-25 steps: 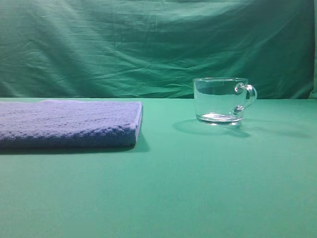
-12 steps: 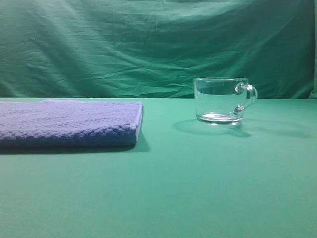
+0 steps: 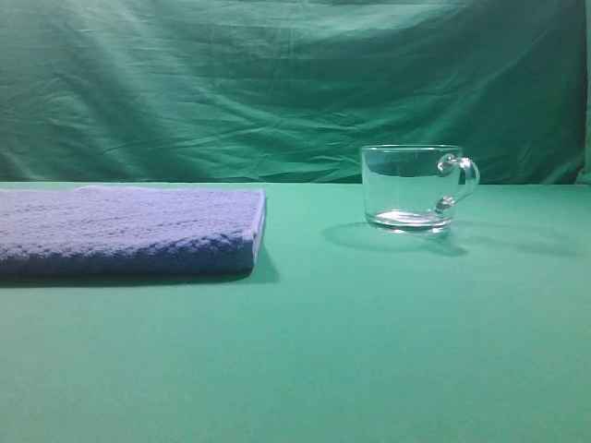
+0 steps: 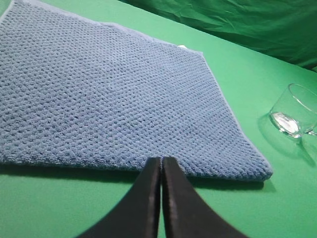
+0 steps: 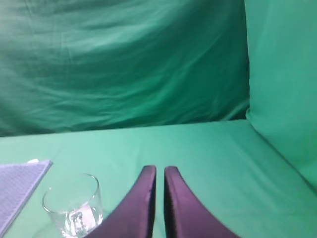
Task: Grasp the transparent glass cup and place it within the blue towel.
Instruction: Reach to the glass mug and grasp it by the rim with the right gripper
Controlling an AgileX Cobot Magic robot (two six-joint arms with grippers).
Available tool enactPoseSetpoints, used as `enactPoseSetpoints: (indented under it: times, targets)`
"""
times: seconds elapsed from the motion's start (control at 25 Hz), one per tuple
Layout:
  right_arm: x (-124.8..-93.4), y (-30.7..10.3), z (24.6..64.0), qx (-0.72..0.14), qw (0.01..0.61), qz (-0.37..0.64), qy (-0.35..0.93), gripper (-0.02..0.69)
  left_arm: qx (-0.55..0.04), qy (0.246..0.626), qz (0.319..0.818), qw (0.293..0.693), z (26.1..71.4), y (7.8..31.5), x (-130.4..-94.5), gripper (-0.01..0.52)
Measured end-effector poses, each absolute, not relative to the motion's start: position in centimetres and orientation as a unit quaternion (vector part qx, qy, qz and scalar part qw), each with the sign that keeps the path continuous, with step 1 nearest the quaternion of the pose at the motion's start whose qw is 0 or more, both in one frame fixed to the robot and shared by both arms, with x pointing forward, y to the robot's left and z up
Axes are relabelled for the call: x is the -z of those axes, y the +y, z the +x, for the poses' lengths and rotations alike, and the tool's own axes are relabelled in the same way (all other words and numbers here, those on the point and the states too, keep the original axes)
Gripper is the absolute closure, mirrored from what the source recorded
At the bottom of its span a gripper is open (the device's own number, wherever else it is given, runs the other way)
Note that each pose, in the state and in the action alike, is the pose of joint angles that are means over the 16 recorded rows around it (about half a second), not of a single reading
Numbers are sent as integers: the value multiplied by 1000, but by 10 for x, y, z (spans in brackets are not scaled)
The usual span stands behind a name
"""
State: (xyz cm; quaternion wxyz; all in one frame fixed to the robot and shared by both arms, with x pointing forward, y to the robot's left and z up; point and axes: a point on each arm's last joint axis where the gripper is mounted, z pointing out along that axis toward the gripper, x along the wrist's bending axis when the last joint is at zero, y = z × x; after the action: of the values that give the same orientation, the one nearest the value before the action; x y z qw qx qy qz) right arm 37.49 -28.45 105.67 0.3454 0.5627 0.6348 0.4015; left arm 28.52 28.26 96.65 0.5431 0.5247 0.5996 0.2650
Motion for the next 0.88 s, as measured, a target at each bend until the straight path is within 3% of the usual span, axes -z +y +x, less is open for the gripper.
enactPoseSetpoints:
  times: [0.64, 0.88]
  targets:
    - [-1063, -227, 472, -248, 174, 462, 833, 665, -265, 600, 525, 543, 285, 283, -966, 514]
    - [-1046, -198, 508, -196, 120, 444, 866, 603, -265, 600, 525, 543, 285, 283, -966, 514]
